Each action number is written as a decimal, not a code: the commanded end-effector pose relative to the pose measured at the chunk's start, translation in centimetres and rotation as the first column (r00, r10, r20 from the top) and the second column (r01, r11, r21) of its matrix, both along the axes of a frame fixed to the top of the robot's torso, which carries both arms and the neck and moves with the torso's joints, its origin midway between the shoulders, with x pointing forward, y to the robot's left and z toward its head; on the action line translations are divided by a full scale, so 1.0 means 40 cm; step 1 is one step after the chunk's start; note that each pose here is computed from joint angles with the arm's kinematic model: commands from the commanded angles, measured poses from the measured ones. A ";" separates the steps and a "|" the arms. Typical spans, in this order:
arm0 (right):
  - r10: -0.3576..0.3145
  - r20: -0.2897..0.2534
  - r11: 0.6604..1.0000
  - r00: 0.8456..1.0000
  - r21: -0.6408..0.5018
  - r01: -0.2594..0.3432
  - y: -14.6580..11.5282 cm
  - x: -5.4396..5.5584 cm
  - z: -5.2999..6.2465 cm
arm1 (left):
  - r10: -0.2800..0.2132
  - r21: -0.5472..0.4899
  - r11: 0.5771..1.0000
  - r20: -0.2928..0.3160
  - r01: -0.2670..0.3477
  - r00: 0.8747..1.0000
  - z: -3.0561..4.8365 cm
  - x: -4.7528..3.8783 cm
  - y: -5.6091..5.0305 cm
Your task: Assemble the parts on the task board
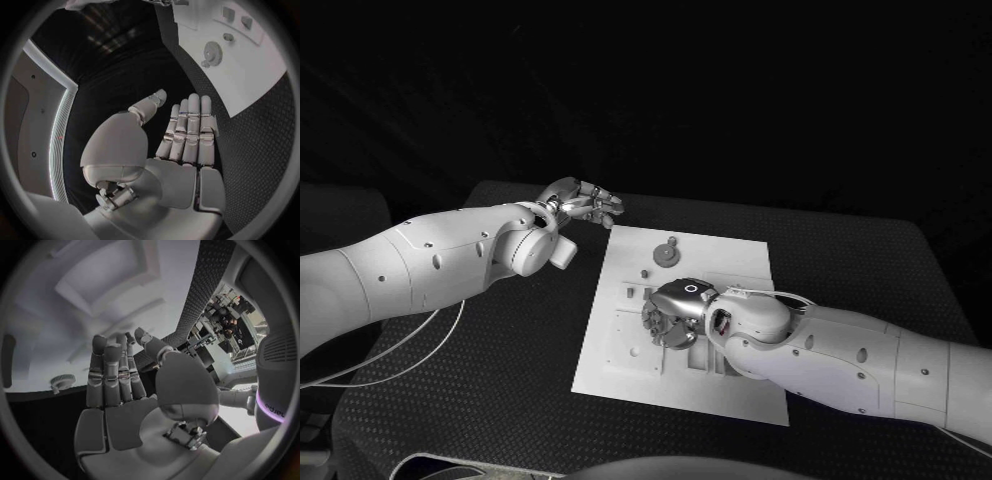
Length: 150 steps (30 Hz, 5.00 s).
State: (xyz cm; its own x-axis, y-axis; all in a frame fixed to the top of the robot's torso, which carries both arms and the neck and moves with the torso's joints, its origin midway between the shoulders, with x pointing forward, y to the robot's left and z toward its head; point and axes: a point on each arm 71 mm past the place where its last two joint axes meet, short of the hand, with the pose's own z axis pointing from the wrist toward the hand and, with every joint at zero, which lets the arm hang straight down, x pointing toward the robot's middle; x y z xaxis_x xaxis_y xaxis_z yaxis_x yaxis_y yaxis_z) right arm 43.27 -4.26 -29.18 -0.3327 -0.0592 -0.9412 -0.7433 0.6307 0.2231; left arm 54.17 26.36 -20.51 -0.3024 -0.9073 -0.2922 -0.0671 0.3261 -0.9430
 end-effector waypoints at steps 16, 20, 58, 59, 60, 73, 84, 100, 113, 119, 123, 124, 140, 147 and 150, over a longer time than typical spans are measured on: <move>-0.067 0.018 0.992 0.998 0.111 0.064 -0.054 0.025 0.035 | -0.003 -0.008 1.000 0.007 0.003 1.000 0.006 0.002 0.002; -0.089 0.004 0.981 0.996 0.171 0.087 -0.085 0.039 0.079 | 0.000 -0.007 1.000 0.010 0.000 1.000 0.006 0.004 0.005; -0.179 0.054 0.973 0.982 -0.141 0.185 -0.293 0.114 0.122 | 0.008 -0.006 1.000 0.017 -0.008 1.000 0.006 0.008 0.014; -0.178 0.051 0.972 0.983 -0.143 0.184 -0.293 0.113 0.119 | 0.008 -0.006 1.000 0.017 -0.008 1.000 0.006 0.008 0.014; -0.177 0.048 0.972 0.983 -0.146 0.182 -0.292 0.112 0.116 | 0.008 -0.006 1.000 0.017 -0.008 1.000 0.006 0.008 0.015; -0.158 0.048 0.979 0.986 -0.125 0.163 -0.278 0.103 0.104 | 0.005 -0.007 1.000 0.014 -0.005 1.000 0.006 0.007 0.015; -0.150 0.037 0.980 0.988 -0.130 0.153 -0.268 0.098 0.090 | 0.007 -0.007 1.000 0.014 -0.007 1.000 0.006 0.007 0.017; -0.147 0.077 0.974 0.986 -0.161 0.157 -0.264 0.102 0.080 | 0.005 -0.007 1.000 0.012 -0.005 1.000 0.005 0.006 0.017; -0.147 0.125 0.982 0.981 -0.098 0.160 -0.255 0.096 0.091 | 0.004 -0.008 1.000 0.013 -0.004 1.000 0.006 0.007 0.014; -0.155 0.119 0.982 0.981 -0.090 0.166 -0.263 0.092 0.093 | 0.004 -0.008 1.000 0.013 -0.004 1.000 0.005 0.007 0.015; -0.163 0.113 0.982 0.980 -0.076 0.172 -0.270 0.088 0.102 | 0.005 -0.008 1.000 0.014 -0.005 1.000 0.005 0.008 0.015; -0.164 0.116 0.983 0.980 -0.070 0.173 -0.270 0.089 0.109 | 0.005 -0.008 1.000 0.014 -0.005 1.000 0.005 0.008 0.015; -0.124 0.128 0.992 0.984 0.036 0.120 -0.208 0.078 0.212 | 0.003 -0.010 1.000 0.014 -0.003 1.000 0.005 0.009 0.010; -0.036 0.100 0.997 0.994 0.070 0.029 -0.098 0.032 0.204 | 0.010 -0.010 1.000 0.017 -0.010 1.000 0.005 0.013 0.012; -0.007 0.091 0.997 0.996 0.075 0.001 -0.051 0.016 0.191 | 0.009 -0.011 1.000 0.018 -0.009 1.000 0.005 0.014 0.009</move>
